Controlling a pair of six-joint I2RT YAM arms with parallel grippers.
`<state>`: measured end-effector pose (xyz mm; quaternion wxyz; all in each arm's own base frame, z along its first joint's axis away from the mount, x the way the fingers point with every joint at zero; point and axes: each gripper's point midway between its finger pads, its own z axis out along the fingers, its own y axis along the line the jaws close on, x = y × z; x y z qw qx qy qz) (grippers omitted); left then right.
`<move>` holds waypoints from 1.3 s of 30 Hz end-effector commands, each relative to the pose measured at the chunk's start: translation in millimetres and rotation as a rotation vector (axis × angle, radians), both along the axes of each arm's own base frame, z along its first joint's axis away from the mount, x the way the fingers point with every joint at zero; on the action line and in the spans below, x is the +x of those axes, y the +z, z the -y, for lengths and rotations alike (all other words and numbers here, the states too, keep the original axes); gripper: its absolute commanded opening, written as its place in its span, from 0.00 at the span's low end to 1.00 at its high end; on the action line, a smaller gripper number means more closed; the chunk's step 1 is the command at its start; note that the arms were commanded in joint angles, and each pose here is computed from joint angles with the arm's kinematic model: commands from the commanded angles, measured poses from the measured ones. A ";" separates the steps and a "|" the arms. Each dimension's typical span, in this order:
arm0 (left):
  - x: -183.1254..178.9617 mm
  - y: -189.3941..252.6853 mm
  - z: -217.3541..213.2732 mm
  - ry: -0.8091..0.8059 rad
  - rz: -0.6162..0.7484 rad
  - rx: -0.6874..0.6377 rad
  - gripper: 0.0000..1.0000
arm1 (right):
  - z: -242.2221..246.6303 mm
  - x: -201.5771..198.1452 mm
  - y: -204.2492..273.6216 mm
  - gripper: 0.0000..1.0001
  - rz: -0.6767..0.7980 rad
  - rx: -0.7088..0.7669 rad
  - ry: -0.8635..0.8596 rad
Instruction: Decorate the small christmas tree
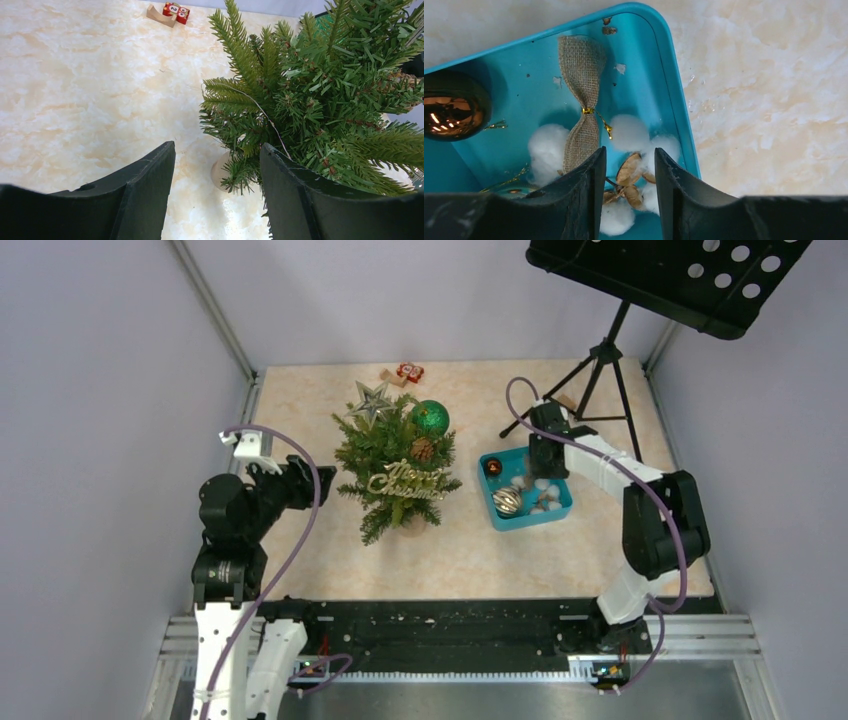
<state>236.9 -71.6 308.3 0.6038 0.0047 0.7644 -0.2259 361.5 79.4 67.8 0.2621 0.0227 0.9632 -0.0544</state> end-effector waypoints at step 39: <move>6.5 35.6 7.8 -0.072 0.125 0.043 0.67 | -1.9 2.0 184.5 0.00 0.449 0.163 0.084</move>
